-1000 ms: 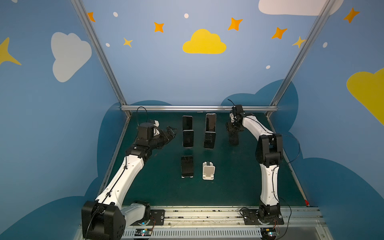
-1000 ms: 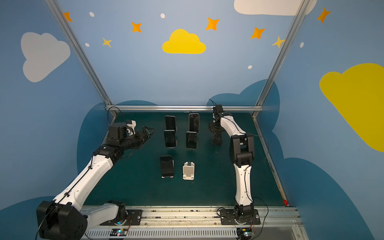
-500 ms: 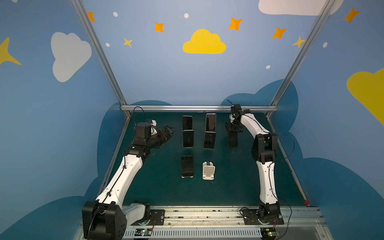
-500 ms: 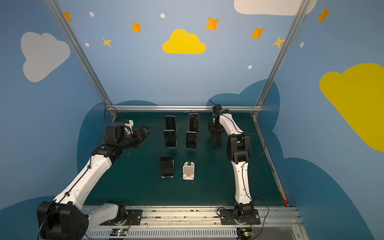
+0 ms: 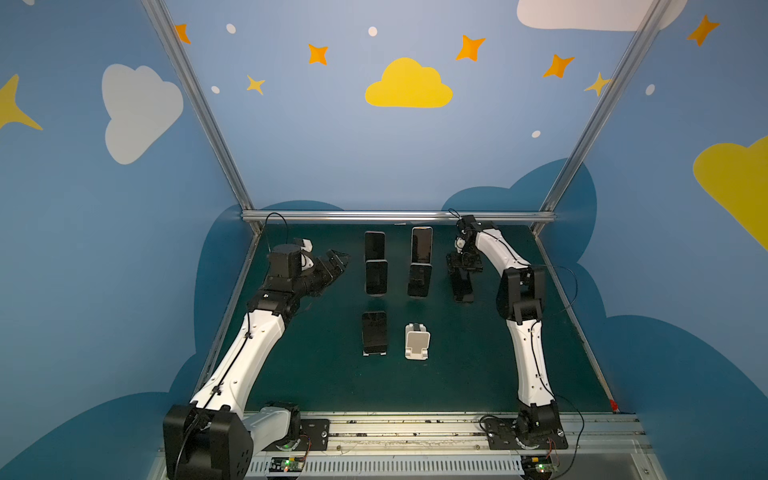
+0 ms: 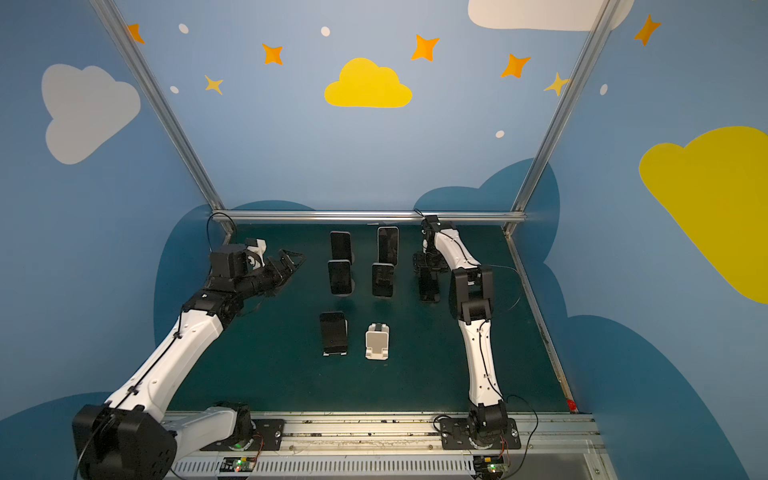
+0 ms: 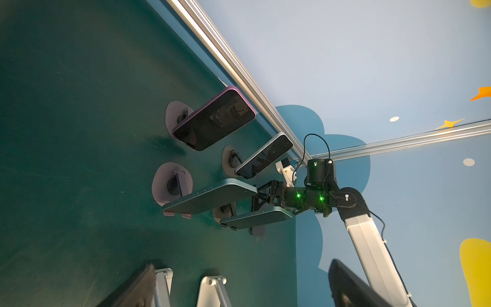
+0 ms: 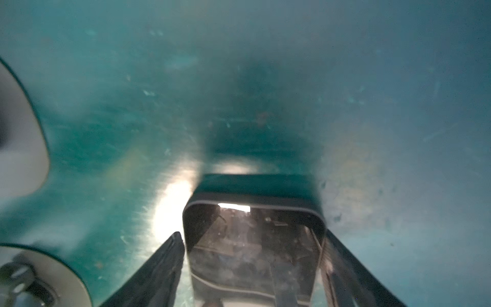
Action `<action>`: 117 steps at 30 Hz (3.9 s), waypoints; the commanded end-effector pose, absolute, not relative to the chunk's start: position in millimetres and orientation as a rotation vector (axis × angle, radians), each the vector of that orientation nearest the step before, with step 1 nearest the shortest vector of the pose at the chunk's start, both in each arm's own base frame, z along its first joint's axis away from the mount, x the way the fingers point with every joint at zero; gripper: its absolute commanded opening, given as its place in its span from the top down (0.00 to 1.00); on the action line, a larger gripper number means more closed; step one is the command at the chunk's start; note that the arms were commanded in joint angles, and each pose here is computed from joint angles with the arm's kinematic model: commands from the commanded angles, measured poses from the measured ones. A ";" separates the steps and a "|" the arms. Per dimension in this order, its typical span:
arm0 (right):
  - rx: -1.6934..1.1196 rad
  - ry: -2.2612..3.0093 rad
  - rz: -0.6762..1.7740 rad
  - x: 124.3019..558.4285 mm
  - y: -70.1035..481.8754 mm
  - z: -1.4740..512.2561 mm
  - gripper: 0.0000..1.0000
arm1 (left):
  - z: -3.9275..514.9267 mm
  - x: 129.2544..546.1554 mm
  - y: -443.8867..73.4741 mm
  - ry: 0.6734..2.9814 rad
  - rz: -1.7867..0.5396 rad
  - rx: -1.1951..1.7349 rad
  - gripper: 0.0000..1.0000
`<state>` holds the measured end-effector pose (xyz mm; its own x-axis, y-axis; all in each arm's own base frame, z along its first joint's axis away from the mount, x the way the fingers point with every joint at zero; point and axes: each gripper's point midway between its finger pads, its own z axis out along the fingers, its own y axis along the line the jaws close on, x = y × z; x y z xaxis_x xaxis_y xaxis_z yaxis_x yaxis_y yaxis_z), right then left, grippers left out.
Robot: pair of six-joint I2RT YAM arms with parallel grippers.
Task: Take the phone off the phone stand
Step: 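Lower the phone flat onto the table and open the right gripper, then move the right gripper back toward the empty white stand nearer the robot, then lower the right gripper and close it on the empty white stand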
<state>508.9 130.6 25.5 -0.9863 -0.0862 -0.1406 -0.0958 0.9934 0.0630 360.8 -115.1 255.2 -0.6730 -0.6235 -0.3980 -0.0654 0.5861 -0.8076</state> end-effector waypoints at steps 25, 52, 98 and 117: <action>0.116 2.718 0.082 502.6 115.5 168.0 0.10 | 276.2 358.1 -110.7 2.042 -1.042 -0.505 0.00; 0.051 2.414 0.339 246.6 165.9 199.2 0.10 | 276.5 342.6 -145.0 2.081 -1.100 -0.430 0.00; 0.032 2.575 0.092 209.4 287.1 72.3 0.37 | 269.2 335.7 -162.8 2.133 -1.070 -0.348 0.00; -0.197 2.364 -0.130 225.0 227.5 133.8 0.41 | 270.1 335.8 -162.8 2.131 -1.064 -0.339 0.00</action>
